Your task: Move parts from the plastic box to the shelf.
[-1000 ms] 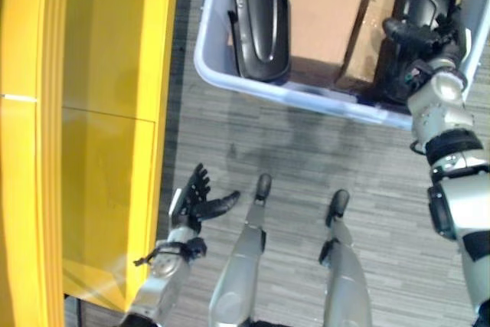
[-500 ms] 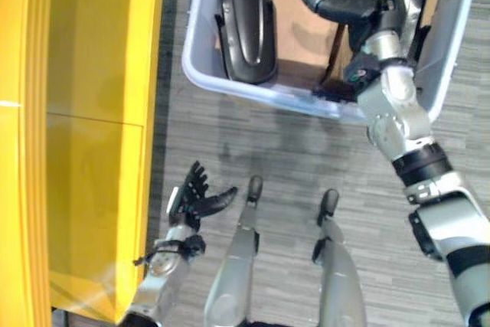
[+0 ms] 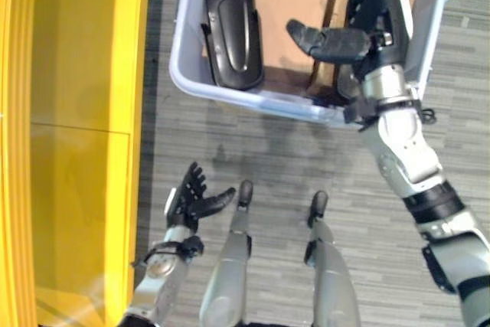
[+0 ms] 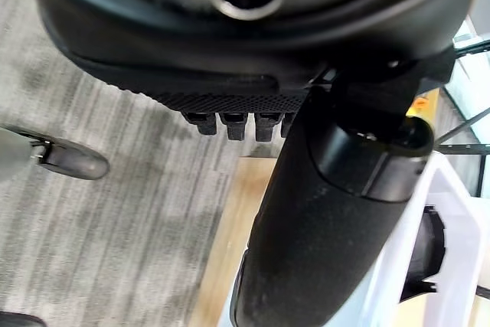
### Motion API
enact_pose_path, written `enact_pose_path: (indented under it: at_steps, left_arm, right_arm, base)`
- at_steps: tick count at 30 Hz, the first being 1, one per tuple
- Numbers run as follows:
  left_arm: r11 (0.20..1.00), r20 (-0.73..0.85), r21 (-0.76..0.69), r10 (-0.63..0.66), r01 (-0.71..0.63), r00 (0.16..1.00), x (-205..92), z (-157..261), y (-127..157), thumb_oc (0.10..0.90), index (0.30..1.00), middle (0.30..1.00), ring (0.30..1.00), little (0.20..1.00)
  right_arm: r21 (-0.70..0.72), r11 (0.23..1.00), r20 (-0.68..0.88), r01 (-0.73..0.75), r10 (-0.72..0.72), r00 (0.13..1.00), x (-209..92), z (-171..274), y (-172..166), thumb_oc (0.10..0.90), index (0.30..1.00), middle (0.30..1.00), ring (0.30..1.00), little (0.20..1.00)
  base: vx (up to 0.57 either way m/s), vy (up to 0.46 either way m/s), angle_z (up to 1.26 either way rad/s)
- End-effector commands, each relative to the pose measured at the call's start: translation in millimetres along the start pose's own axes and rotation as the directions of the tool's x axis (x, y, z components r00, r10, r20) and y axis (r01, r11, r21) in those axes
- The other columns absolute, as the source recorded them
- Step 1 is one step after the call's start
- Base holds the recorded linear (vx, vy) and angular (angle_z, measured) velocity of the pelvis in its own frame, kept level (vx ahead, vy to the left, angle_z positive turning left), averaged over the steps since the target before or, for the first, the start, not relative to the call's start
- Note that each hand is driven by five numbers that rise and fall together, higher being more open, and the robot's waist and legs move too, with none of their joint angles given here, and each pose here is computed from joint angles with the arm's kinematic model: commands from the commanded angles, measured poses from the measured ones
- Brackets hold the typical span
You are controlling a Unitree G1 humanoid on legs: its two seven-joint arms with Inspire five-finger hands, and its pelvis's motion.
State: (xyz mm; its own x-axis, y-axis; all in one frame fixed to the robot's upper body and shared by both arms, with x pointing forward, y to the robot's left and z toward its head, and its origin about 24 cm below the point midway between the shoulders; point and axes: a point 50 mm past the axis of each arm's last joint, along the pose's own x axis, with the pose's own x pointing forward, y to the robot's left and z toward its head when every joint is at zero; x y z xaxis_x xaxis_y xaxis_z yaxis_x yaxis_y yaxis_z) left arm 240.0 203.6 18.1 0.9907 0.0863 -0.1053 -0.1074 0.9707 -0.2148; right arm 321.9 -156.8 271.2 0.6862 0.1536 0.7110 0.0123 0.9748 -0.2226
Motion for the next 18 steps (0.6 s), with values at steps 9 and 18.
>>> enact_pose_path:
  at_steps: [9,18]
  left_arm:
    - [0.995,0.098,0.096,0.012,-0.021,0.995,-15,13,9,0.900,1.000,1.000,1.000,1.000]
    - [0.995,0.120,0.094,0.027,-0.038,0.992,-14,14,6,0.900,1.000,1.000,1.000,1.000]
  right_arm:
    - [-0.578,0.810,0.287,0.095,0.093,0.953,-10,41,-16,0.900,1.000,1.000,1.000,1.000]
    - [-0.743,0.667,0.188,0.049,0.138,0.973,-14,15,-12,0.900,1.000,1.000,1.000,1.000]
  base:
    - [0.00,0.000,-0.05]
    - [0.00,0.000,-0.01]
